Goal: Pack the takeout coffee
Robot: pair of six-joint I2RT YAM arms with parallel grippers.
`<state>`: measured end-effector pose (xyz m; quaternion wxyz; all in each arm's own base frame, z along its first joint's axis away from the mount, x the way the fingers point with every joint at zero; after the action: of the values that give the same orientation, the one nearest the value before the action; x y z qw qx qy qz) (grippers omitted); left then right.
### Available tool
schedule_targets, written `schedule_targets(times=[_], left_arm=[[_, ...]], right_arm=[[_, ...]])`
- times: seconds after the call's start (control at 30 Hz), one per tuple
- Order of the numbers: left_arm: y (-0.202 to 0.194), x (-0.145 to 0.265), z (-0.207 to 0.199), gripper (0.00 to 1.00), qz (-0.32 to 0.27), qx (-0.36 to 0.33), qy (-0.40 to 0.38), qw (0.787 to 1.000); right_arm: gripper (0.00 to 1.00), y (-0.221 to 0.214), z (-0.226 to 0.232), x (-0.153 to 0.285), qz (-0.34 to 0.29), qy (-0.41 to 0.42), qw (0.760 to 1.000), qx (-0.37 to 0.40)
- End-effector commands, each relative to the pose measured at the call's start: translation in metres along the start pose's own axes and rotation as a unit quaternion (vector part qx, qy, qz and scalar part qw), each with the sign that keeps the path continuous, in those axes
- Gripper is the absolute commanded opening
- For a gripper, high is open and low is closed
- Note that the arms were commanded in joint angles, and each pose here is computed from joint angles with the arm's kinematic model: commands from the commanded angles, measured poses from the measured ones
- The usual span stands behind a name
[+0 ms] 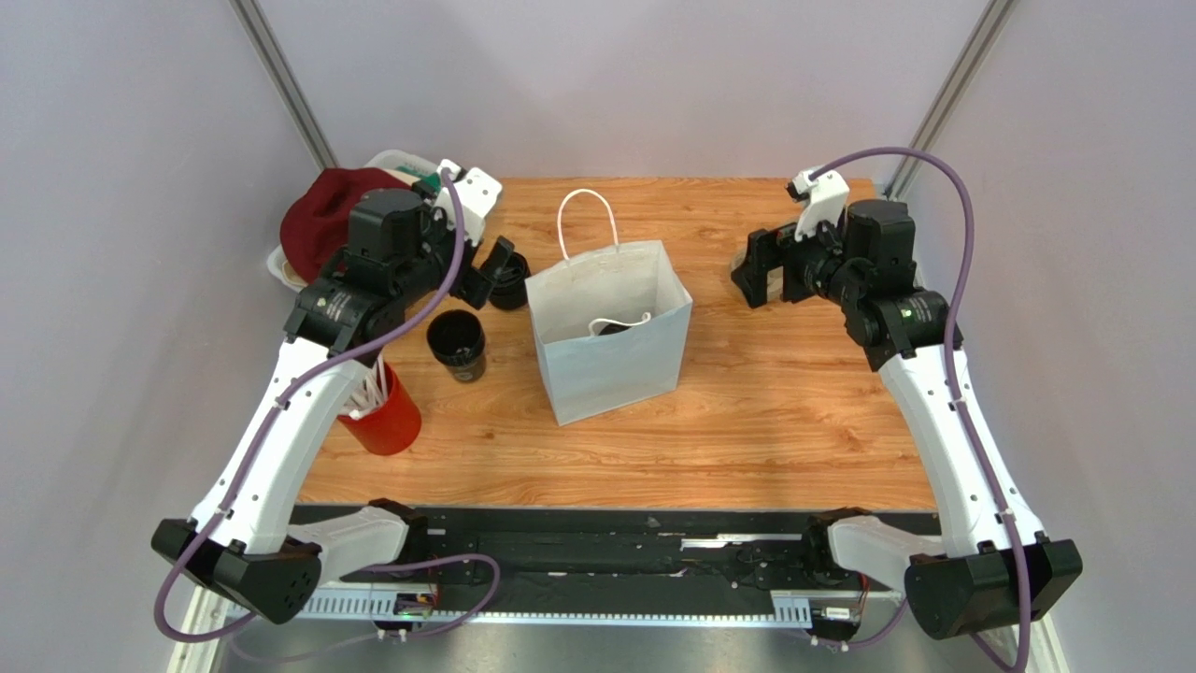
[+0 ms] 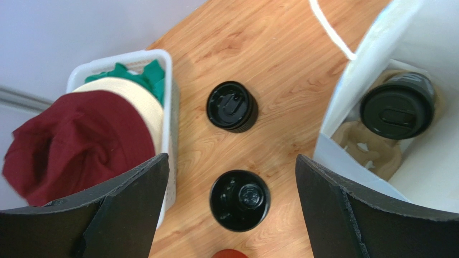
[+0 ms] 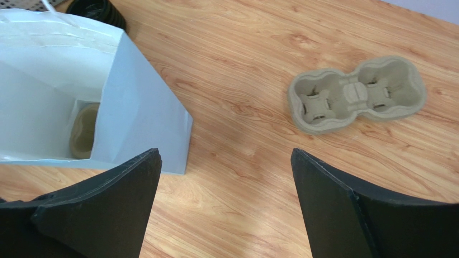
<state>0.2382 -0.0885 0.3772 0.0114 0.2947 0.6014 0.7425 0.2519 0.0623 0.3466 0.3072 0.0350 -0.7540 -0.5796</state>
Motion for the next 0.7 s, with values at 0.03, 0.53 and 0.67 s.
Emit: schedule_targets(times=[0.03,0.53,0.67], left_arm=[[0.010,0.014,0.009,0.96,-0.012,0.005,0.008,1.000],[-0.030,0.087,0.040,0.97,0.015,0.041,0.117,0.992],[-0.051,0.101,0.037,0.99,0.029,0.054,0.132,0.989]], right_arm=[[0.95,0.019,0.009,0.004,-0.071,0.053,0.996,-0.013],[0.66,0.042,0.047,-0.047,-0.029,0.136,0.990,0.000],[0.55,0.040,0.058,-0.058,-0.011,0.128,0.992,0.017]])
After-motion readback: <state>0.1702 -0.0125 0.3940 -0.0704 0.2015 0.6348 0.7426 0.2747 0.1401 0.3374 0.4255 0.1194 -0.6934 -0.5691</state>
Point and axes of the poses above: each gripper's point midway between its finger pads, its own x axis back along the fingers, its own z axis along the line the jaws close on, y = z × x, the point moved 10 cm from there along x, back along the fingers, and after that the axes turned 12 degrees about x, right-handed, at the moved point
